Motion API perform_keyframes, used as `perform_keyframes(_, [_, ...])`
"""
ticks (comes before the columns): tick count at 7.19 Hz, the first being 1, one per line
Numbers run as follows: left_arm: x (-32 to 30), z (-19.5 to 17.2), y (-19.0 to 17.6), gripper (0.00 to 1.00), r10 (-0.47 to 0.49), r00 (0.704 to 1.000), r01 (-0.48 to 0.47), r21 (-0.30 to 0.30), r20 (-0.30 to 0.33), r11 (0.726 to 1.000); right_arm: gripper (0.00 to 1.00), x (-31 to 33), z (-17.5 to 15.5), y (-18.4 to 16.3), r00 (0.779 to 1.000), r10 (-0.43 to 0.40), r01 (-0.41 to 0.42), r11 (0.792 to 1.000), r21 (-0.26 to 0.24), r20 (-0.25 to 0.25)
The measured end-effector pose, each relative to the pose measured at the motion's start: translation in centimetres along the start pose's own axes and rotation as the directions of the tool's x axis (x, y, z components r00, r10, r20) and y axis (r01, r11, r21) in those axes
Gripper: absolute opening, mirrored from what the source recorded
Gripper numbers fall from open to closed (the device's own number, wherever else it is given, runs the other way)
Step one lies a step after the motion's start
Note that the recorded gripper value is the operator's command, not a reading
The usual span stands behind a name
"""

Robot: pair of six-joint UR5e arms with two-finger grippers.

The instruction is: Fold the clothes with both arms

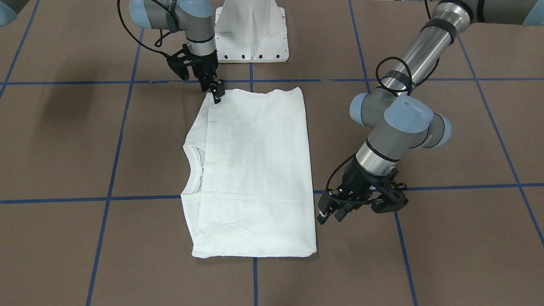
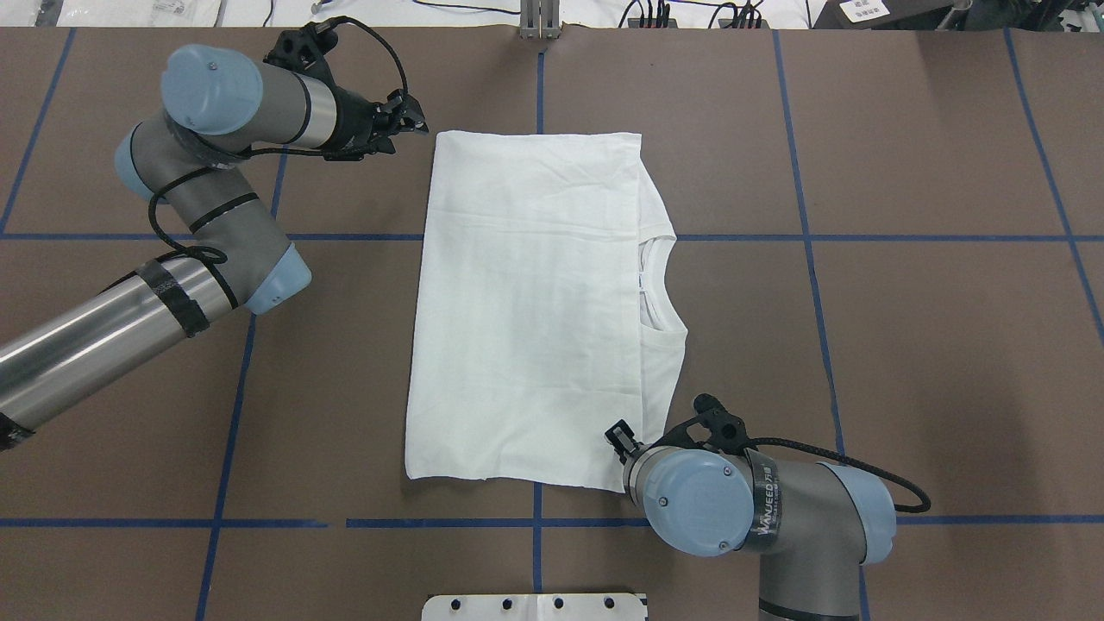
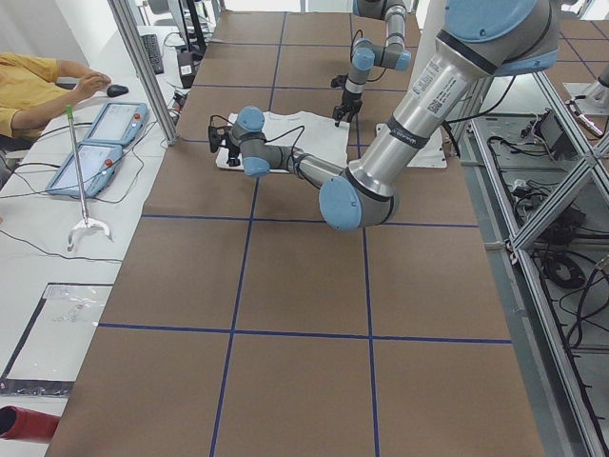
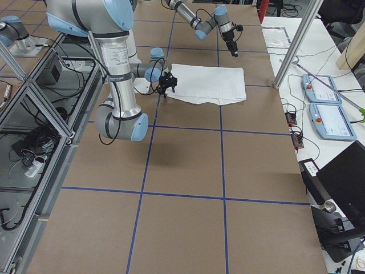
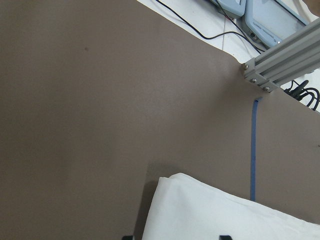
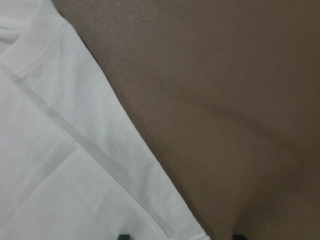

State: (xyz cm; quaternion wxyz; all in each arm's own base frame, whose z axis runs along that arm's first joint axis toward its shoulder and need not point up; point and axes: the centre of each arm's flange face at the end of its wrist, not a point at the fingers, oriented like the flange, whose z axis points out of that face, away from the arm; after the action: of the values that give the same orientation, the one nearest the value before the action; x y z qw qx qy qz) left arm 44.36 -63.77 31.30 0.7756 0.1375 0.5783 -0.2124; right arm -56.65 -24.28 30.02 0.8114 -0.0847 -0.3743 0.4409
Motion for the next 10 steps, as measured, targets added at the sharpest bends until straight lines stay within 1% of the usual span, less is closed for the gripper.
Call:
perform_keyframes(4, [0.2,-0.1,0.0,0.65,-0.001,1.000,0.001,-0.002,-0.004,1.000,0.00,-0.2,-0.4,0.1,1.000,0.004,-0.004,1.000,-0.007,0.006])
perform_keyframes(7, [0.3,-1.0,0.6,0.65,0.000,1.000,0.000,-0.004,-0.018,1.000,0.00,-0.5,-1.7,0.0,1.000,0.009,-0.009,1.000,-0.017,0.017])
perform_keyframes(8, [-0.1,-2.0,2.1,0.65,-0.022,0.999,0.022,-0.018,-0.033,1.000,0.00,-0.5,-2.2,-0.2,1.000,0.010,-0.010,1.000,-0.022,0.019])
perform_keyframes(9, [0.1,-3.3,5.3,0.65,-0.077,0.995,0.073,-0.055,-0.060,0.996,0.00,-0.4,-2.6,-0.4,1.000,0.011,-0.010,1.000,-0.026,0.021])
perform_keyframes(10, [0.6,-5.3,10.4,0.65,-0.129,0.988,0.119,-0.111,-0.087,0.987,0.00,-0.1,-3.1,-0.7,1.000,0.011,-0.010,0.999,-0.031,0.023])
